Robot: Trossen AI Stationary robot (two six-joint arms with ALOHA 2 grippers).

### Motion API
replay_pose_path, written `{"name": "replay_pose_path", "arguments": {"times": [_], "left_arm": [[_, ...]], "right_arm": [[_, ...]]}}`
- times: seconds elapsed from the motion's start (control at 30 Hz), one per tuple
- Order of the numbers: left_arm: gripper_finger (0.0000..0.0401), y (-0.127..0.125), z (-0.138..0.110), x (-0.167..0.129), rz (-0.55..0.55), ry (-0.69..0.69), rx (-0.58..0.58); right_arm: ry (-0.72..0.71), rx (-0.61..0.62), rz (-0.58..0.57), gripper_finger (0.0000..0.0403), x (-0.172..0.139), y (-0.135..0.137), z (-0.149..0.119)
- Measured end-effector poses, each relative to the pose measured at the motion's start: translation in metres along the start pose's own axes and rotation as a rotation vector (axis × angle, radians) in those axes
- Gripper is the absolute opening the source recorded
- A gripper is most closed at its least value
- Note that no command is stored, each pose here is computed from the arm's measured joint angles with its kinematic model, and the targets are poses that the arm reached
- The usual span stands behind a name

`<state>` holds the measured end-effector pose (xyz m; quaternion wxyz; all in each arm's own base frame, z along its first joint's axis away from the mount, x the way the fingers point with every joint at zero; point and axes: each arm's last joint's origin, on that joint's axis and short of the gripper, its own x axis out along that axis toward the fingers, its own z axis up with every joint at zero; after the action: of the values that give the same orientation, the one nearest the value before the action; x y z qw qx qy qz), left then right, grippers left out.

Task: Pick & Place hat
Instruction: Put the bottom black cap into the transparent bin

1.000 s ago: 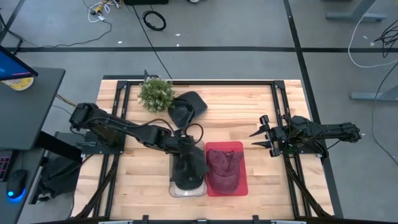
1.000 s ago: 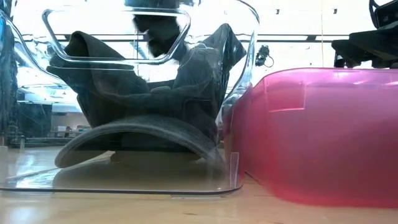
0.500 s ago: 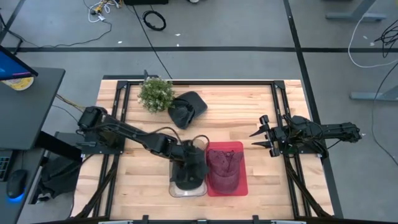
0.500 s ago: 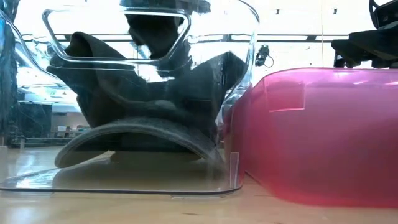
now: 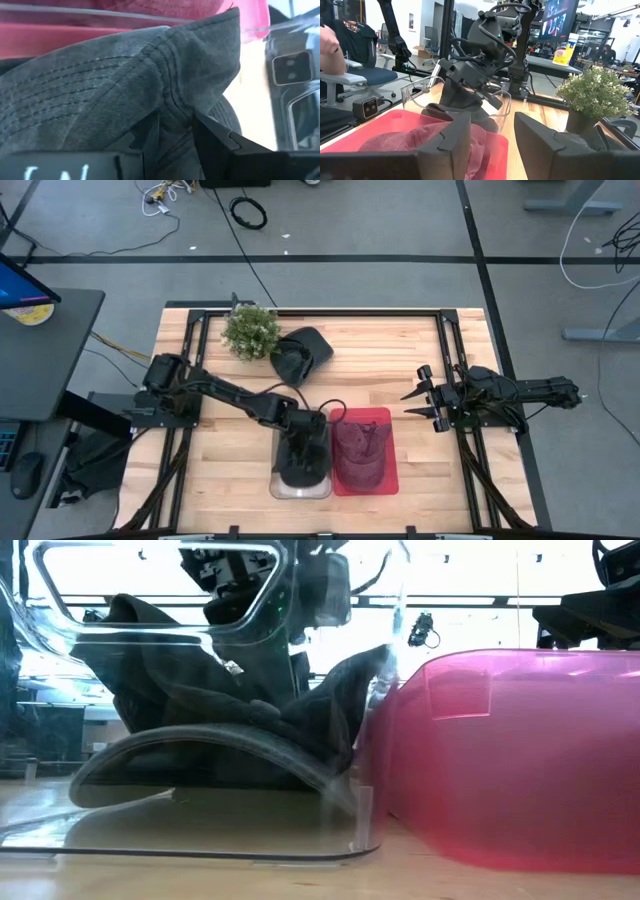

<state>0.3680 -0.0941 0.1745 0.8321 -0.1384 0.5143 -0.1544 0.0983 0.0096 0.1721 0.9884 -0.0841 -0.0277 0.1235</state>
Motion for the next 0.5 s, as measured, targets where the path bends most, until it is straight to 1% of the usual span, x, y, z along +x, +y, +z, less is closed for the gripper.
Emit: {"name": "replay_pose_path", "arguments": {"times": [0.13,0.33,0.5], "left_arm": [[0.0124,-0.002,0.001,-0.010,-0.007,-0.011,-0.039],[0.0124,-0.010,0.005,-0.027,-0.007,-0.070,-0.035],[0.0124,-0.015,0.008,-0.043,0.025,-0.130,-0.024]], "right_arm": [[0.000,0.000,0.000,0.0157,0.000,0.000,0.000],[0.001,0.000,0.000,0.0157,0.000,0.000,0.000],[0.001,0.000,0.000,0.0157,0.000,0.000,0.000]]}}
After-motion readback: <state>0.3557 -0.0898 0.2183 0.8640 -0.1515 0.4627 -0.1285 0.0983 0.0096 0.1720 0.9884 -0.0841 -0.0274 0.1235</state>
